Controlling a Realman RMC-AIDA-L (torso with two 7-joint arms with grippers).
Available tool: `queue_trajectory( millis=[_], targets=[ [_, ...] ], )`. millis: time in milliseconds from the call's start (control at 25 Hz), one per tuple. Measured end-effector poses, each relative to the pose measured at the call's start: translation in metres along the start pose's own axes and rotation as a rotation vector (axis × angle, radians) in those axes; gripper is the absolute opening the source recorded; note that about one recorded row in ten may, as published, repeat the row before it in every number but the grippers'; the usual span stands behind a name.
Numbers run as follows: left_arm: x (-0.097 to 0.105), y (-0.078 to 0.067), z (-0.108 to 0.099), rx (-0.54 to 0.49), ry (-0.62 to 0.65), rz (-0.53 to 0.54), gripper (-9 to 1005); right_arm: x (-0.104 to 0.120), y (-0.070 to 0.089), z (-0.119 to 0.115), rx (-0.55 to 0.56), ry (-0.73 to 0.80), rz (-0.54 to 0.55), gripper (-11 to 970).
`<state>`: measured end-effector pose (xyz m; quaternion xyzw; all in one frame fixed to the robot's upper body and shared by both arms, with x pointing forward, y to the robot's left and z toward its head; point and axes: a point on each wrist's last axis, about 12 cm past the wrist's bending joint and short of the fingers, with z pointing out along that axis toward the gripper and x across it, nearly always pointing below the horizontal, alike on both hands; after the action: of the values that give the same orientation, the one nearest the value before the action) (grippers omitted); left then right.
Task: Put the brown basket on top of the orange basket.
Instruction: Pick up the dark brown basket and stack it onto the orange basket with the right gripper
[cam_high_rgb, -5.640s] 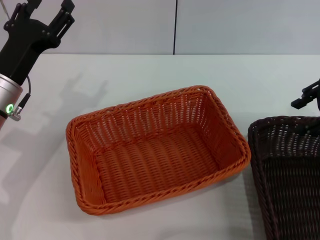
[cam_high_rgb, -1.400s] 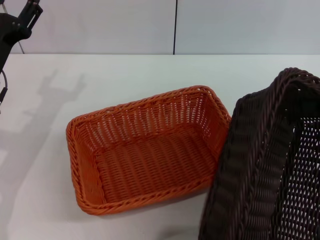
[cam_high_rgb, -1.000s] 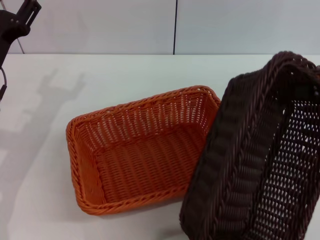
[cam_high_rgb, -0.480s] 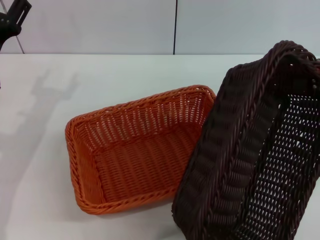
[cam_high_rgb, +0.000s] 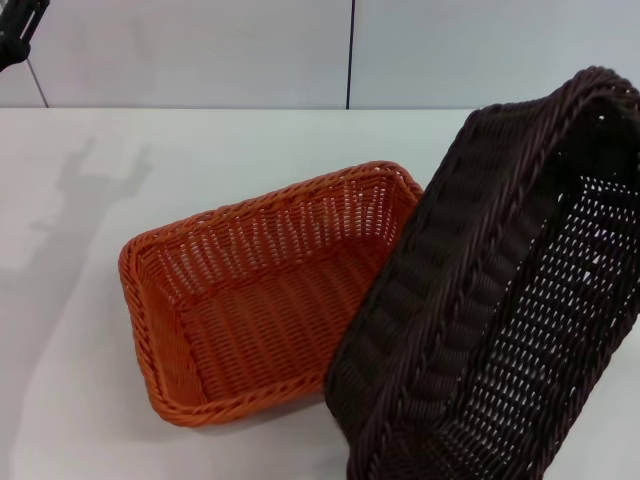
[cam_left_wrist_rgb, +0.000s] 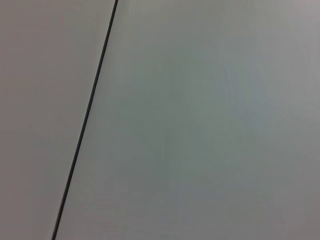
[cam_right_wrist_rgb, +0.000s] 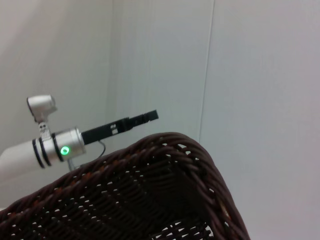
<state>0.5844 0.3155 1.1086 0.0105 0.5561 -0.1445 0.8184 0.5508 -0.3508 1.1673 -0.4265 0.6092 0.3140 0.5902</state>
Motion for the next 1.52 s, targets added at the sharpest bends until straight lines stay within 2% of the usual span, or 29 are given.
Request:
queue_trajectory(
  millis=[400, 960, 1520],
  targets=[
    [0.003, -0.002, -0.002, 0.002, 0.01, -0.001, 834, 0.0, 0.001, 0.003, 0.029, -0.086, 0.025, 159],
    [0.005, -0.006, 0.004, 0.01, 0.02, -0.006, 834, 0.0, -0.004, 0.031, 0.073, -0.18, 0.073, 158],
    [0.004, -0.004, 0.005, 0.004, 0.017, -0.003, 834, 0.008, -0.001, 0.033, 0.174, -0.306, 0.126, 159]
  ],
)
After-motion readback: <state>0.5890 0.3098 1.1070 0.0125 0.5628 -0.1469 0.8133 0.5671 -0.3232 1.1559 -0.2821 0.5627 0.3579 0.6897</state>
